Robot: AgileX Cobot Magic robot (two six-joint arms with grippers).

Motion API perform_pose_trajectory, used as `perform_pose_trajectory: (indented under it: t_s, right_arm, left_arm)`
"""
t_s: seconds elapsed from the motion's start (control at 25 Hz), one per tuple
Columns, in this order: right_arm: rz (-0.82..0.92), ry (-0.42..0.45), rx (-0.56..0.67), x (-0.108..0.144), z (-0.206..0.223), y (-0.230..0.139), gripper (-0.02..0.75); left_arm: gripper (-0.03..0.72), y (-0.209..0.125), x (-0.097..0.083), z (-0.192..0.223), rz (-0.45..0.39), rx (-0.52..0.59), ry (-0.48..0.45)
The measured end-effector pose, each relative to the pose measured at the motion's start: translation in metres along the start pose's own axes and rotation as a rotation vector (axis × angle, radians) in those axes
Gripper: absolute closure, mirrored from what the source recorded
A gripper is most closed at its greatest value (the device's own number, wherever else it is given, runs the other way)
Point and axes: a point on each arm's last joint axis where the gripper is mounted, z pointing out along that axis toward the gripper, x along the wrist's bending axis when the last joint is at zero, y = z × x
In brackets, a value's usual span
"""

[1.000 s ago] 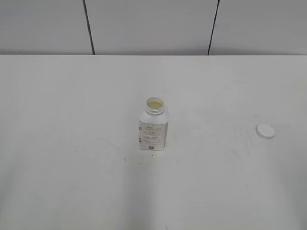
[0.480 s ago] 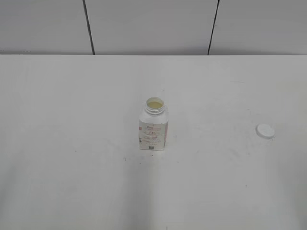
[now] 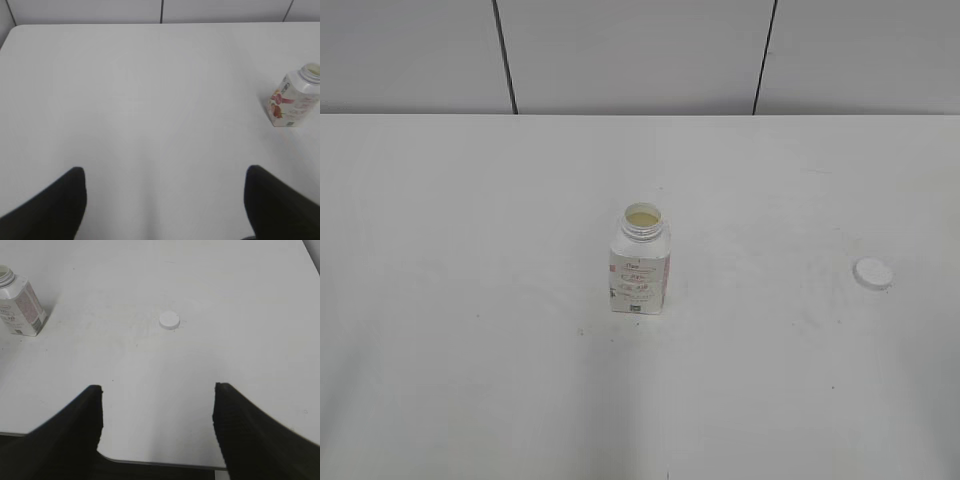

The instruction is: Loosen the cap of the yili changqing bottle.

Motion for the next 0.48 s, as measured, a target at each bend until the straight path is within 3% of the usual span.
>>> perform_pose_trajectory:
  t_s: [0.48]
  right_arm:
    - [0.000, 0.000, 0.000, 0.0000, 0.0000, 0.0000, 0.192]
  left_arm:
    - [0.122, 0.0000, 0.0004, 0.0001, 0.023, 0.001, -0.048]
